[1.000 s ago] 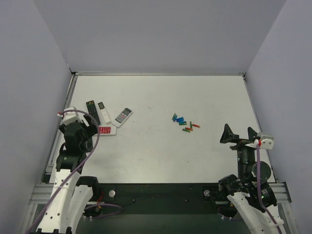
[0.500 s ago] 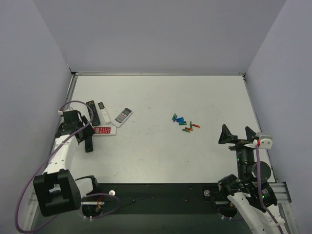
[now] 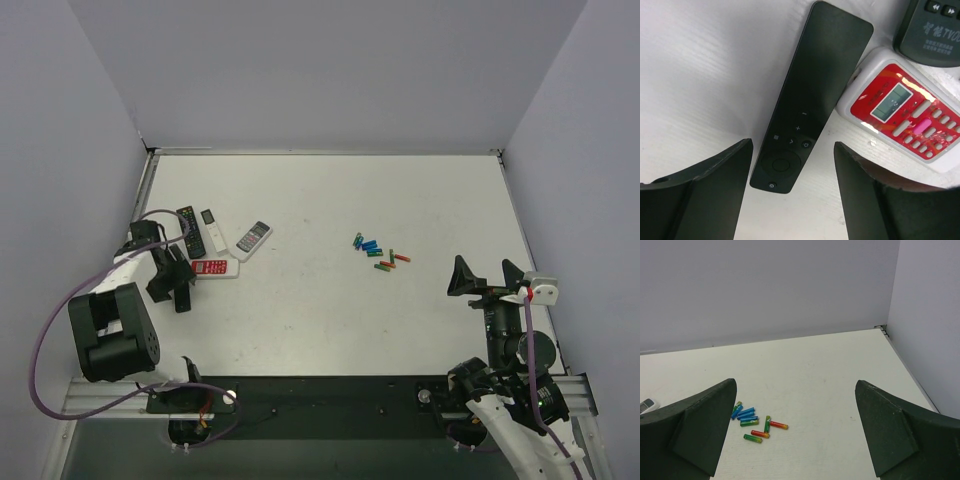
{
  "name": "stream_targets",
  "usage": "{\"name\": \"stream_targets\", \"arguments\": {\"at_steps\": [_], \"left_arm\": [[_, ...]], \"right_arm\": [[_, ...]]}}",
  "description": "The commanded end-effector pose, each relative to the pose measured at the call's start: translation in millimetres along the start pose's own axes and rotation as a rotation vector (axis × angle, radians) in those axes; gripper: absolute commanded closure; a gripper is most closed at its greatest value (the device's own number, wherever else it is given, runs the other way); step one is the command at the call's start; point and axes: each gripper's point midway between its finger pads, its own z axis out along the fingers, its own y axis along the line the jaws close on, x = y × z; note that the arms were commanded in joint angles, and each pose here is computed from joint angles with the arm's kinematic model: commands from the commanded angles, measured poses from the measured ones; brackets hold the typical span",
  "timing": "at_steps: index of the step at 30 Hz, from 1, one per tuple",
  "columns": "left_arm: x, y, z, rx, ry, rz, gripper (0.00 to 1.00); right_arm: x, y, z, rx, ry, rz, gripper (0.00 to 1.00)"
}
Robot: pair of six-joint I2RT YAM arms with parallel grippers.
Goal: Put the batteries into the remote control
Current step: Pick up the remote control from the center of the board.
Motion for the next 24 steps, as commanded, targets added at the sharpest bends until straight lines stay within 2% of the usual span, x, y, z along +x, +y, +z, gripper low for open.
{"name": "stream_targets", "arguments": {"at_steps": [1,7,13,15,20,24], "left_arm": [[-15,-10,2,0.016,0.008,0.045,0.24],[-10,-6,15,-0.055,0.063,0.091,0.29],[-5,-7,20,-0.056,0.084,0.102,0.35],[-3,-10,22,-0.051,0.098,0.113,0.41],[-4,-13,19,-0.034,0.086,0.122,0.48],[-6,-18,14,-0.010,0.062,0.127,0.60]], "right_arm": [[-13,1,-1,-0.008,-0.054,0.035,0.00],[-13,1,-1,-0.005,-0.055,0.037,0.00],[-15,-1,-2,0.003,-0.064,0.041,0.00],[-16,-2,-2,0.007,-0.072,0.044,0.00],[-17,-3,-3,0.010,-0.076,0.048,0.00],[-17,-4,-4,0.014,-0.078,0.050,0.00]]}}
